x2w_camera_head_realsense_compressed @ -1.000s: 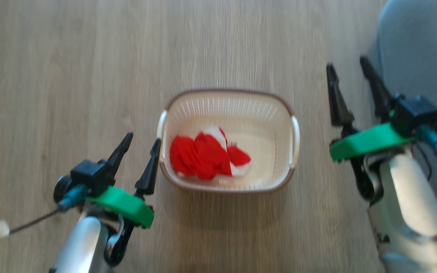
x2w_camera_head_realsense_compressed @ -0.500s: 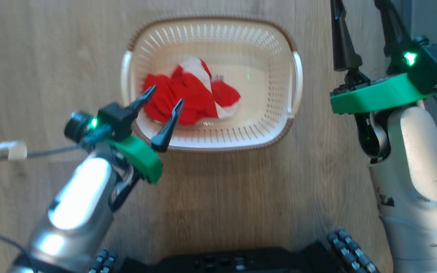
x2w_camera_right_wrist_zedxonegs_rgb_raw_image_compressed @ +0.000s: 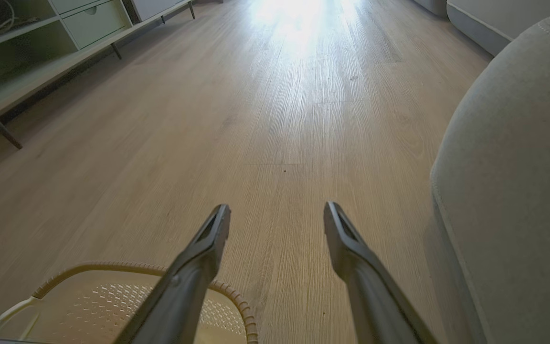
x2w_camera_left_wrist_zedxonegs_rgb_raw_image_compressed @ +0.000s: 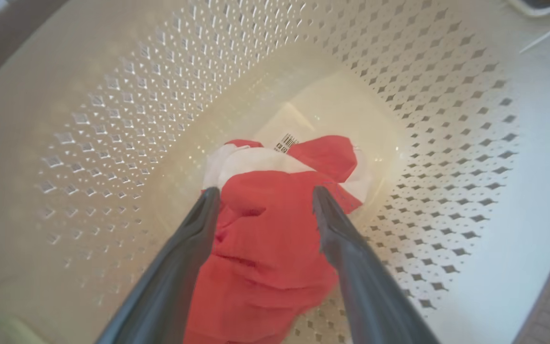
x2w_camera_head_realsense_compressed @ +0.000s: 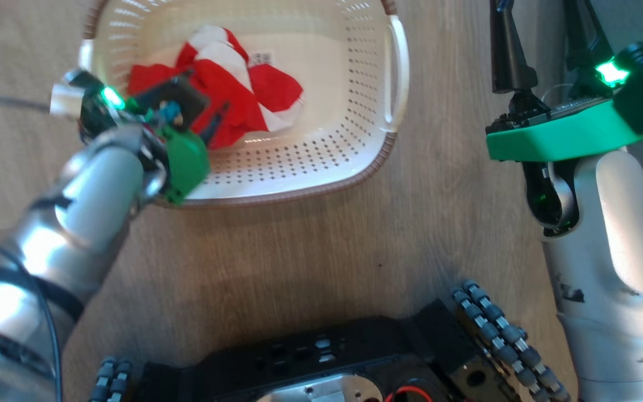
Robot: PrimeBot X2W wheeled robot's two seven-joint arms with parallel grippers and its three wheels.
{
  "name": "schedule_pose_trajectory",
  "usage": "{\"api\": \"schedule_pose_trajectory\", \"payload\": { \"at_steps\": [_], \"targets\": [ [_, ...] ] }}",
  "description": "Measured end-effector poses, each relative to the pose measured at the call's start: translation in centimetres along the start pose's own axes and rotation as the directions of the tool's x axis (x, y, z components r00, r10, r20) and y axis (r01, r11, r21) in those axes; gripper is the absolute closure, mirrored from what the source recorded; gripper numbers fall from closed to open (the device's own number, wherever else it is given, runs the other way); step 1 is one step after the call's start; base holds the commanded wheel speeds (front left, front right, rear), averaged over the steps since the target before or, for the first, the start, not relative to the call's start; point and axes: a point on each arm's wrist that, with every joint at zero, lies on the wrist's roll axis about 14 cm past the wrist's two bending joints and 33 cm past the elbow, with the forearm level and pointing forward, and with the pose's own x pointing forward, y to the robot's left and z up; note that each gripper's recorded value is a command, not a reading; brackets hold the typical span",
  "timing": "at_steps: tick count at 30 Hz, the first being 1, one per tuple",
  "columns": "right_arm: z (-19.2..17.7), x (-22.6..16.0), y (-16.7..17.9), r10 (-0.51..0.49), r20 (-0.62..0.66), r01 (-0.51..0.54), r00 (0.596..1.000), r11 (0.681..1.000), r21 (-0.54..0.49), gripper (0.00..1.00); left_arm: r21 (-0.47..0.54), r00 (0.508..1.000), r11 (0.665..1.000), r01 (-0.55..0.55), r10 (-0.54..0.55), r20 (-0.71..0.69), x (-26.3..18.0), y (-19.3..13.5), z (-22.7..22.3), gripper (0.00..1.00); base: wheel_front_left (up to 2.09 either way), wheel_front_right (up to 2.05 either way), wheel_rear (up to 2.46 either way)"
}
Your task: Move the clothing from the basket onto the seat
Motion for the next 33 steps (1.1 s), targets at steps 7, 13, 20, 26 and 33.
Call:
{"api": "schedule_pose_trajectory", "payload": {
  "at_steps": [7,13,20,26,33],
  "targets": [
    [-0.8,-0.3,-1.1,-0.023,-0.018,0.023,1.000,1.000,0.012,0.00,0.155,0.992,0.987,0.036,-0.016,-0.128,3.2,0.5,-1.3,0.00,0.00,0.00,0.00],
    [-1.5,-0.9,-2.1,-0.048,-0.040,0.049,0.998,0.999,0.021,0.00,0.225,0.959,0.969,0.102,-0.036,-0.280,4.4,-0.3,-4.3,0.00,0.00,0.00,0.00],
    [-1.6,-1.2,-2.4,-0.057,-0.046,0.058,0.997,0.998,0.032,0.00,0.284,0.926,0.945,0.163,-0.047,-0.375,4.3,-1.2,-6.4,0.00,0.00,0.00,0.00],
    [-1.3,-1.2,-2.4,-0.058,-0.038,0.059,0.998,0.998,0.035,0.00,0.294,0.927,0.941,0.165,-0.047,-0.371,4.2,-1.3,-6.2,1.00,0.00,0.00,0.00],
    [0.9,-1.0,-1.9,-0.049,0.004,0.049,0.999,0.999,0.018,0.00,0.230,0.974,0.969,0.085,-0.033,-0.223,3.5,-1.3,-1.4,1.00,0.00,0.00,0.00]
  ]
}}
